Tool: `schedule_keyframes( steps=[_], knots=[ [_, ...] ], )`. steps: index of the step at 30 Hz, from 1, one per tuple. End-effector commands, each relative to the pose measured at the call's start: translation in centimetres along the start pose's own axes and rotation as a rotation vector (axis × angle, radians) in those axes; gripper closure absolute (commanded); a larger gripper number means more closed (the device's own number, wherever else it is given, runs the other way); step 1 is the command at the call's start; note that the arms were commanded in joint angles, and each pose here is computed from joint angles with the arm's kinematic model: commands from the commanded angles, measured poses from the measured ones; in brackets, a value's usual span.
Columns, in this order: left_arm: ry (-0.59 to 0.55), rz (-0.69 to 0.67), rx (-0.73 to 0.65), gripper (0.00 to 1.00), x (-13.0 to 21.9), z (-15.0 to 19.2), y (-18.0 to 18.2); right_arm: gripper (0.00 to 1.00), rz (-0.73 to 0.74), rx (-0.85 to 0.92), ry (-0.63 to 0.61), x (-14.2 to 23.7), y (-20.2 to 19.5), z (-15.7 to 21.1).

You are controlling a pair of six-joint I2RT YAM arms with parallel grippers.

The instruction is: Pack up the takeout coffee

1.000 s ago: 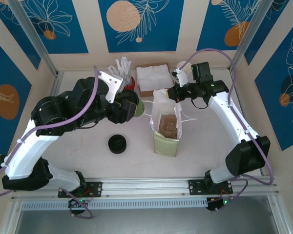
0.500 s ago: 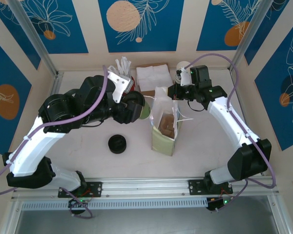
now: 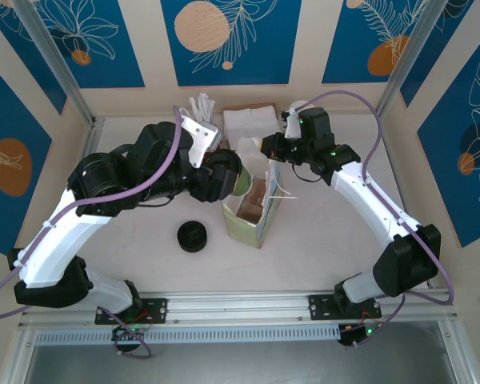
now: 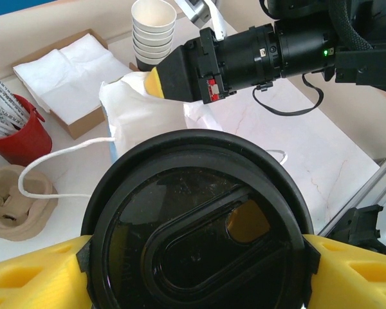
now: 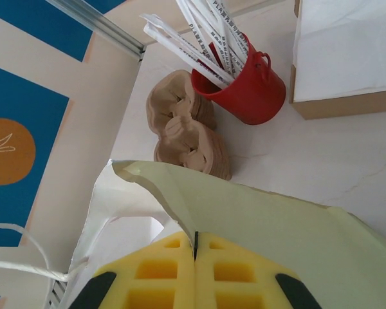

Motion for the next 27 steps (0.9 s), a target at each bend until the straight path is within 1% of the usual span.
schedule_keyframes(
  steps=[1, 5, 9, 12, 19, 22, 27],
  knots=[
    [-0.021, -0.003, -0.014, 0.23, -0.2, -0.7, 0.1, 0.98, -0.014, -0.026, 0.007, -0.7, 0.1, 0.4],
    [-0.002, -0.028, -0.027, 0.24, -0.9, -0.5, 0.3, 0.96, -0.011, -0.009, 0.045, -0.7, -0.1, 1.4],
    [0.029, -0.038, -0.035, 0.23, -2.3, -0.2, 0.3, 0.92, 0.022, 0.012, 0.049, 0.0, -0.6, 1.9],
    [0.051, -0.040, -0.040, 0.23, -3.6, -0.1, 0.2, 0.87, 0.049, 0.030, 0.051, 0.5, -0.9, 1.8],
    [0.104, -0.042, -0.037, 0.24, -6.8, 0.2, 0.1, 0.67, 0.103, 0.081, 0.053, 2.1, -0.9, 1.5],
    [0.131, -0.052, -0.032, 0.24, -8.2, 0.6, 0.2, 0.62, 0.126, 0.107, 0.046, 3.2, -0.7, 1.4],
    [0.162, -0.045, -0.023, 0.24, -10.5, 1.0, 0.1, 0.58, 0.178, 0.134, 0.069, 4.9, -0.6, 1.8]
  ],
)
Point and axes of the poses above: each hand's point on the last joint's axis, 136 mm out from that joint toward the fingers, its own x axis back along the fingers, its own y axis along the line the jaws close on, z = x × y, the point moved 3 cm from there along x, back along the fingers, and after that the axes turned 13 degrees about -x, right-handed, at the moved point
